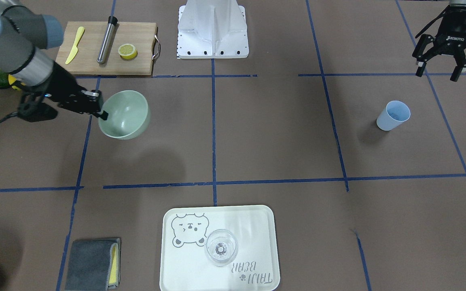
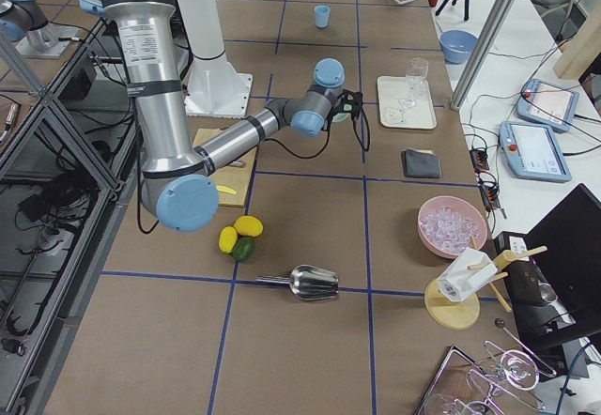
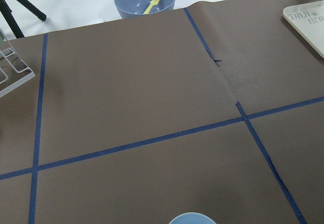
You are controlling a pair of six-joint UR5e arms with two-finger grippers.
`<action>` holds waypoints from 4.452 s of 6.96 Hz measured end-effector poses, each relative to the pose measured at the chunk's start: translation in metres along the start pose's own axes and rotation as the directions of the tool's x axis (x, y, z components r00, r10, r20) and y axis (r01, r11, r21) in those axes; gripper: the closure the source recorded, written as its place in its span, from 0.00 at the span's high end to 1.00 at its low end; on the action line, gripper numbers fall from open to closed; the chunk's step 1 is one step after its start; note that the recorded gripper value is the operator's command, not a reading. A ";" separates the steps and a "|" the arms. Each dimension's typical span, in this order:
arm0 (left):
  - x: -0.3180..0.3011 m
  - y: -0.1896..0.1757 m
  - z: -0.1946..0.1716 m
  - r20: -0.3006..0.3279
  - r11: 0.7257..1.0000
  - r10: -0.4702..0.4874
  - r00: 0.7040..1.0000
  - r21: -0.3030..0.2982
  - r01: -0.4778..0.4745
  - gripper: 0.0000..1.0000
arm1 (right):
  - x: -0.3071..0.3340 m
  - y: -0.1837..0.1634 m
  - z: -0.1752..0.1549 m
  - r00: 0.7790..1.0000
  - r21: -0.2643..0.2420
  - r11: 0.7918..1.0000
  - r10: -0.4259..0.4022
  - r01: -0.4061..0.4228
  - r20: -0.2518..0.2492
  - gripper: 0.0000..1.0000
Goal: Pour ice into bowl
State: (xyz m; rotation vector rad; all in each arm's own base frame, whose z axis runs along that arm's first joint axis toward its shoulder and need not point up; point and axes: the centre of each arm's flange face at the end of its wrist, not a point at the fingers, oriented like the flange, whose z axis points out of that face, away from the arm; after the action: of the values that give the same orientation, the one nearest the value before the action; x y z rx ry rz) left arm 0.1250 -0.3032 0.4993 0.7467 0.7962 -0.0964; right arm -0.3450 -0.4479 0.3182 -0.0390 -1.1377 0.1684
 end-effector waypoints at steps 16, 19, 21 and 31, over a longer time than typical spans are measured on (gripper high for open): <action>0.044 0.171 0.124 0.139 0.940 -0.134 0.981 0.330 0.081 0.98 | -0.316 0.075 0.205 0.983 0.066 0.997 0.053 -0.042 -0.175 1.00; 0.054 0.176 0.138 0.137 0.931 -0.135 0.981 0.356 0.078 0.96 | -0.311 0.065 0.172 0.974 0.049 0.997 0.069 -0.060 -0.215 1.00; 0.061 0.181 0.149 0.137 0.932 -0.127 0.982 0.355 0.071 0.96 | -0.286 0.051 0.144 0.963 0.056 0.998 0.042 -0.028 -0.264 1.00; 0.034 0.166 0.182 0.178 0.927 -0.137 0.974 0.369 0.063 0.34 | -0.224 0.031 0.134 0.952 0.065 0.998 0.013 0.008 -0.307 1.00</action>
State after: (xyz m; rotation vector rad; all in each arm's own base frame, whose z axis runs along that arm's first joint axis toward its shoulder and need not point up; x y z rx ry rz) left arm 0.3179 -0.2898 0.6549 1.0263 0.6281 -0.4147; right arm -0.5613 -0.4590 0.1694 -0.0074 -0.8199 0.1947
